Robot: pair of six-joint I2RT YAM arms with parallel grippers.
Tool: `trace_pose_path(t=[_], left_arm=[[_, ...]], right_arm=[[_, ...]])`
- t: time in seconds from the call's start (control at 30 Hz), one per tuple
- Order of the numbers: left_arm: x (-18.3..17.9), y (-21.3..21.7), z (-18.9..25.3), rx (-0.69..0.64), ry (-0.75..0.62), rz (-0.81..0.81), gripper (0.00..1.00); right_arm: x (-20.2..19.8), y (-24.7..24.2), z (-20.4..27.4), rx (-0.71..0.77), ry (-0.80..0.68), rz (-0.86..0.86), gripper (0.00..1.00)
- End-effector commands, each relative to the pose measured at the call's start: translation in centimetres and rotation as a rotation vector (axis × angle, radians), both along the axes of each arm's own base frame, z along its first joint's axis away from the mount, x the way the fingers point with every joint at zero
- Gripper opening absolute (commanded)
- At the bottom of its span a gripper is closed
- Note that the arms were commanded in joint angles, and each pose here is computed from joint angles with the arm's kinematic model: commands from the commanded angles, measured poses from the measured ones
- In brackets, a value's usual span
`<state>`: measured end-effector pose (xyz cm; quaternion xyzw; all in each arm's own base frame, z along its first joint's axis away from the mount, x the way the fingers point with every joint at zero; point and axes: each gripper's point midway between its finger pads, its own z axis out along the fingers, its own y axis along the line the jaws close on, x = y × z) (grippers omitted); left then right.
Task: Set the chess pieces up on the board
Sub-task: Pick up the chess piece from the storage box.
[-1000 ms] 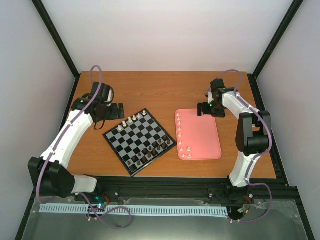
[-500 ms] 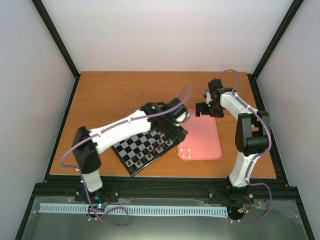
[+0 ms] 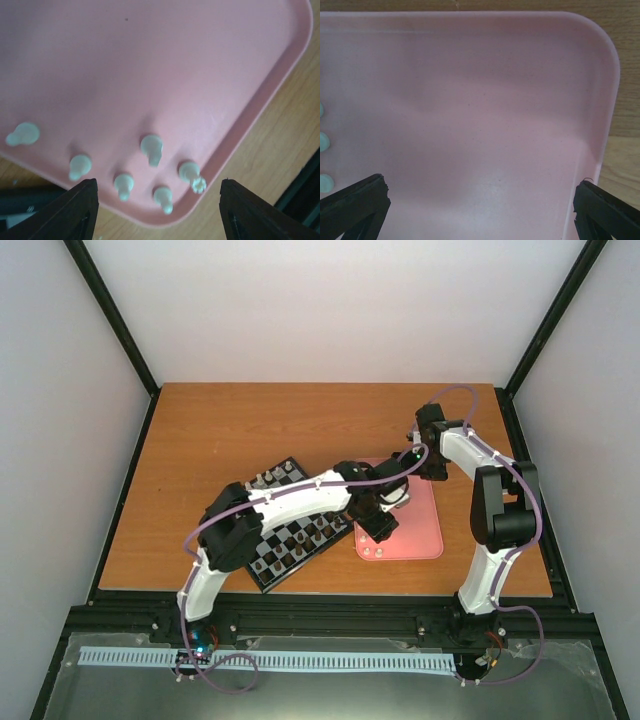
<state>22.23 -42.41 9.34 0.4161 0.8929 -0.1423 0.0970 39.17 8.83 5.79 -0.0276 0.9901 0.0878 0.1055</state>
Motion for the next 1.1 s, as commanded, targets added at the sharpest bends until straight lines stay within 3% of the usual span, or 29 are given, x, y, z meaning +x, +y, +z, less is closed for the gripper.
trace_pose_path(t=[0.0,0.37,0.5,0.93,1.07], left_arm=[[0.9,-2.9,-0.3,-0.046,-0.051,-0.066,0.66],[0.9,-3.1,-3.3,-0.008,-0.024,-0.078,0.55],[0.6,-2.9,-3.7,0.0,-0.011,-0.084,0.46],[0.0,-1.5,-5.2,0.041,0.003,-0.086,0.5],[0.1,-1.6,-5.4,0.042,0.0,-0.085,0.44]], right_arm=[[0.3,0.0,1.4,-0.005,-0.047,-0.007,1.0],[0.3,-0.1,1.4,-0.016,-0.046,-0.003,1.0],[0.3,-0.1,1.2,-0.016,-0.043,-0.005,1.0],[0.3,-0.2,1.1,-0.019,-0.04,-0.001,1.0],[0.3,-0.2,1.1,-0.019,-0.04,0.0,1.0]])
